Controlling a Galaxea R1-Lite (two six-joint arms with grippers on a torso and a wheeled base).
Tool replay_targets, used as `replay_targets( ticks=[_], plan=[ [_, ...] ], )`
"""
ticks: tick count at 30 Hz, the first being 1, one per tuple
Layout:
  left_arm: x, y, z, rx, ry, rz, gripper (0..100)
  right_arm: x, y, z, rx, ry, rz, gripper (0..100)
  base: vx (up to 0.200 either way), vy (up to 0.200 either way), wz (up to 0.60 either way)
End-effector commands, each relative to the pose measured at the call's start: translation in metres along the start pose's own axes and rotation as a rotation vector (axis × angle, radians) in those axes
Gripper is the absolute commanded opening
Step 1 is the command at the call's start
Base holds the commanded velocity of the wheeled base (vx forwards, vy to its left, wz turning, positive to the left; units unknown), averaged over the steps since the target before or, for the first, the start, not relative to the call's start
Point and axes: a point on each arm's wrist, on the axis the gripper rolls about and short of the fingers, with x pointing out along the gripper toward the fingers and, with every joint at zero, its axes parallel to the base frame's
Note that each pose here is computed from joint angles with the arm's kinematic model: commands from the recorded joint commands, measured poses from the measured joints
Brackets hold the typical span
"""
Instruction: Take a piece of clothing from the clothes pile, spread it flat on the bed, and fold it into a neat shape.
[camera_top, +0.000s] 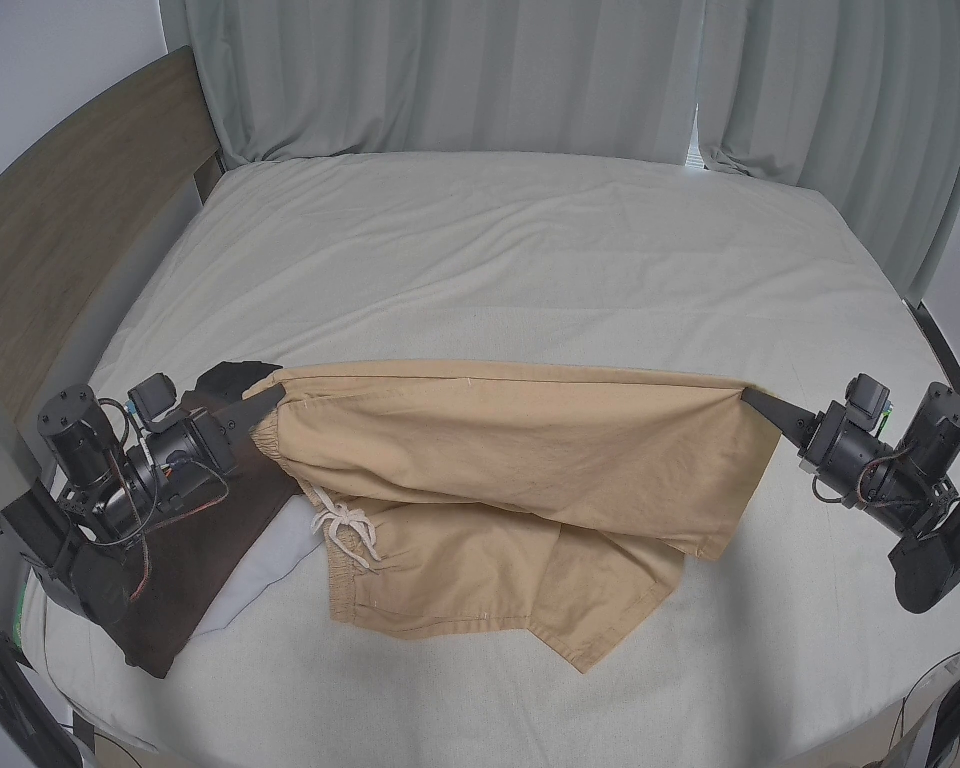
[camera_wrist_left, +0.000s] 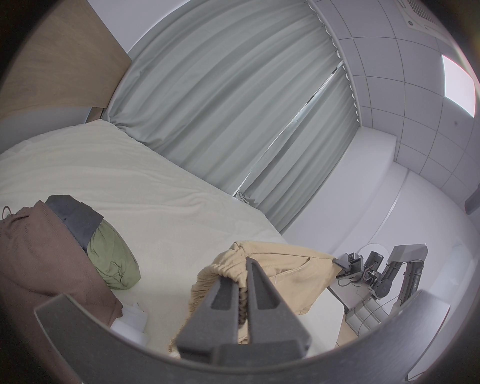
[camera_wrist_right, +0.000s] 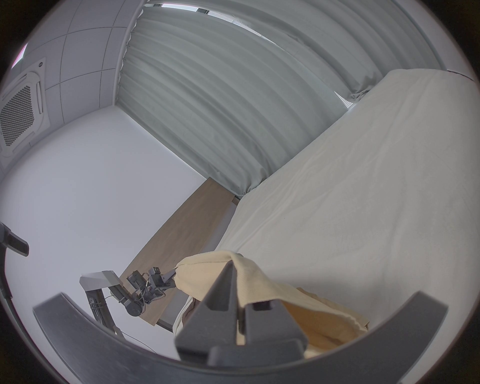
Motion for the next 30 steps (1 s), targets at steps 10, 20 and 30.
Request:
replay_targets(
  ticks=[10,20,30],
  plan=[
    [-0.001,0.002,0.001,-0.003,-0.003,0.006,0,-0.001,-0.003,0.004,-0.007,-0.015,-0.01,0,0.0,0.0,0.0],
    [0.0,0.001,0.001,0.004,-0.006,0.003,0,0.002,-0.001,0.003,-0.011,-0.013,-0.004,0,0.0,0.0,0.0],
    [0.006,0.007,-0.001,-0.006,-0.023,0.039,0,0.017,-0.018,0.005,-0.01,-0.018,-0.014,0,0.0,0.0,0.0]
  ],
)
